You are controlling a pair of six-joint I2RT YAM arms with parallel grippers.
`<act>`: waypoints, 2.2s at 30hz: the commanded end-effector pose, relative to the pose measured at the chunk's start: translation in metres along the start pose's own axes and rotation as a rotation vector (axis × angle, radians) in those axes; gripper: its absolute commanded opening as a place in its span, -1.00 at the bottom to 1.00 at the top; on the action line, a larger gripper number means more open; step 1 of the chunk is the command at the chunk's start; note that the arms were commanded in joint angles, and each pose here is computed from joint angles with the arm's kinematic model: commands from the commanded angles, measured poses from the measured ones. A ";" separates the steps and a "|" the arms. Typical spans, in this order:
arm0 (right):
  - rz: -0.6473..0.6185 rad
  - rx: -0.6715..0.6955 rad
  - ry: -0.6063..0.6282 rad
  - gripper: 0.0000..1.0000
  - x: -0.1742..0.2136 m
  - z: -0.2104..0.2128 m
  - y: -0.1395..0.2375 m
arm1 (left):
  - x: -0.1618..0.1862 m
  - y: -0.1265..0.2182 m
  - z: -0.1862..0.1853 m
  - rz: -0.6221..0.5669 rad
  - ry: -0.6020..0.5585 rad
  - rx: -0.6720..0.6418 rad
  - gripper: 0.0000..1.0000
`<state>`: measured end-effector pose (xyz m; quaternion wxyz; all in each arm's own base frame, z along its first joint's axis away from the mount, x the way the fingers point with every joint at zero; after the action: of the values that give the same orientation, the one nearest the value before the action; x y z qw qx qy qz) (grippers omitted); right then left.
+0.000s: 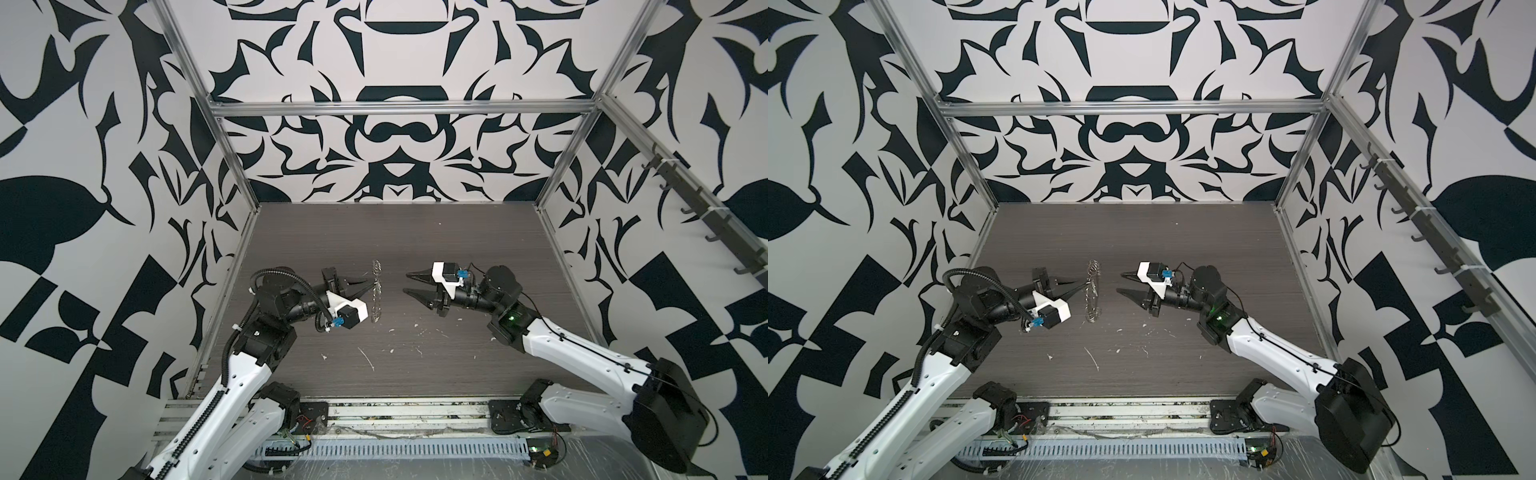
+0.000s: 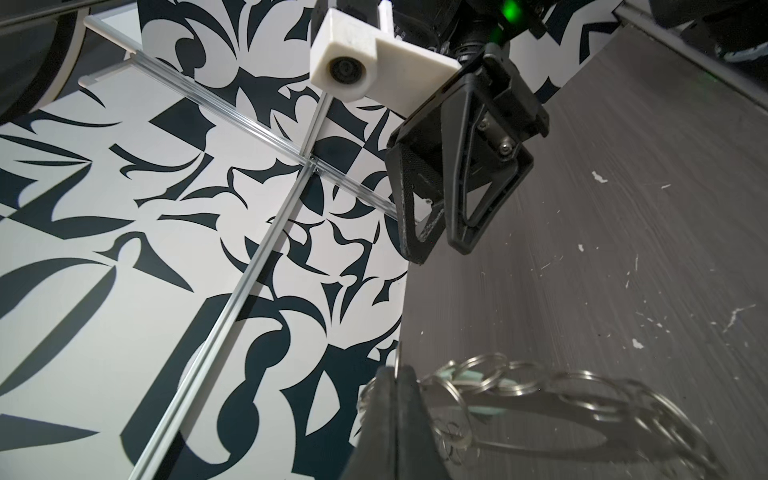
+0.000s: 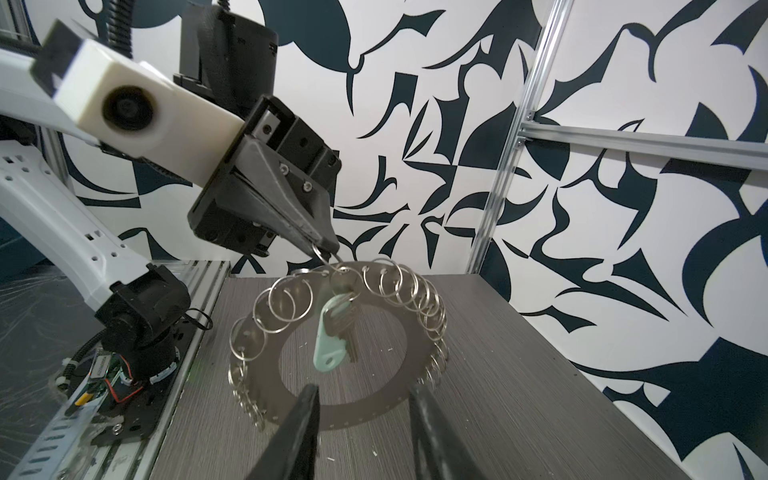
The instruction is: Remove the keys from the keyring
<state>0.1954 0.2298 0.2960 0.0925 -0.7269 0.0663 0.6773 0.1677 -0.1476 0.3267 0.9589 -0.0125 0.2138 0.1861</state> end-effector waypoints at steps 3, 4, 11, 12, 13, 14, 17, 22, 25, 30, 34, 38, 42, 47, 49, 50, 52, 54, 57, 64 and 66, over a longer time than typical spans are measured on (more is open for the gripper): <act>-0.031 0.013 0.051 -0.21 -0.012 0.002 0.003 | -0.015 0.005 0.021 0.000 0.004 0.009 -1.00; -0.030 0.010 0.052 -0.22 -0.012 0.002 0.003 | -0.018 0.004 0.025 -0.022 0.083 0.032 -1.00; -0.014 -0.014 0.095 -0.23 -0.027 0.004 0.003 | -0.024 -0.003 0.024 -0.078 0.422 0.258 -1.00; -0.011 -0.025 0.101 -0.23 -0.030 0.004 0.002 | -0.025 -0.004 0.024 -0.095 0.456 0.279 -1.00; -0.008 -0.036 0.103 -0.24 -0.033 0.005 0.002 | -0.025 -0.006 0.024 -0.110 0.483 0.299 -1.00; -0.008 -0.043 0.105 -0.24 -0.035 0.005 0.002 | -0.025 -0.007 0.023 -0.119 0.497 0.310 -1.00; -0.019 -0.058 0.113 -0.27 -0.044 0.006 0.001 | -0.022 -0.010 0.023 -0.141 0.529 0.297 -1.00; -0.018 -0.109 0.126 -0.42 -0.056 0.013 -0.003 | -0.021 -0.013 0.024 -0.158 0.558 0.302 -1.00; 0.002 -0.142 0.138 -0.46 -0.060 0.019 -0.008 | -0.020 -0.013 0.022 -0.154 0.551 0.302 -1.00; 0.009 -0.182 0.145 -0.47 -0.063 0.024 -0.017 | -0.020 -0.012 0.020 -0.147 0.545 0.297 -1.00; 0.018 -0.195 0.151 -0.47 -0.062 0.025 -0.024 | -0.021 -0.011 0.020 -0.146 0.541 0.295 -1.00; 0.023 -0.196 0.154 -0.49 -0.061 0.022 -0.028 | -0.022 -0.010 0.020 -0.147 0.538 0.293 -1.00; 0.024 -0.203 0.156 -0.54 -0.061 0.021 -0.032 | -0.022 -0.010 0.019 -0.149 0.537 0.293 -1.00; 0.020 -0.208 0.158 -0.61 -0.062 0.020 -0.034 | -0.021 -0.010 0.019 -0.147 0.540 0.294 -1.00; 0.019 -0.210 0.157 -0.61 -0.063 0.020 -0.034 | -0.021 -0.010 0.019 -0.146 0.540 0.295 -1.00; 0.019 -0.211 0.155 -0.61 -0.063 0.020 -0.034 | -0.021 -0.011 0.019 -0.145 0.542 0.295 -1.00; 0.019 -0.212 0.155 -0.64 -0.063 0.020 -0.034 | -0.020 -0.011 0.019 -0.148 0.518 0.294 -1.00; 0.020 -0.214 0.154 -0.70 -0.063 0.021 -0.035 | -0.020 -0.011 0.019 -0.148 0.514 0.293 -1.00; 0.020 -0.219 0.151 -0.76 -0.063 0.021 -0.035 | -0.020 -0.011 0.019 -0.148 0.513 0.293 -1.00; 0.021 -0.227 0.149 -0.92 -0.062 0.021 -0.037 | -0.020 -0.011 0.019 -0.150 0.511 0.293 -1.00; 0.019 -0.228 0.152 -1.00 -0.063 0.021 -0.038 | -0.020 -0.011 0.019 -0.148 0.512 0.293 -1.00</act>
<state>0.1816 0.2674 0.3350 -0.0185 -0.7651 0.0290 0.6430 0.1669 -0.1626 0.3496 0.8680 0.0632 0.4839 0.0917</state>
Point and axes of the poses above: each gripper's point midway between its finger pads, its own y axis back along the fingers, its own z axis along the line the jaws close on, x = y × z, the point moved 8 cm from there along y, back along the fingers, and after that the axes turned 5 degrees about -y, right-handed, at the moved point
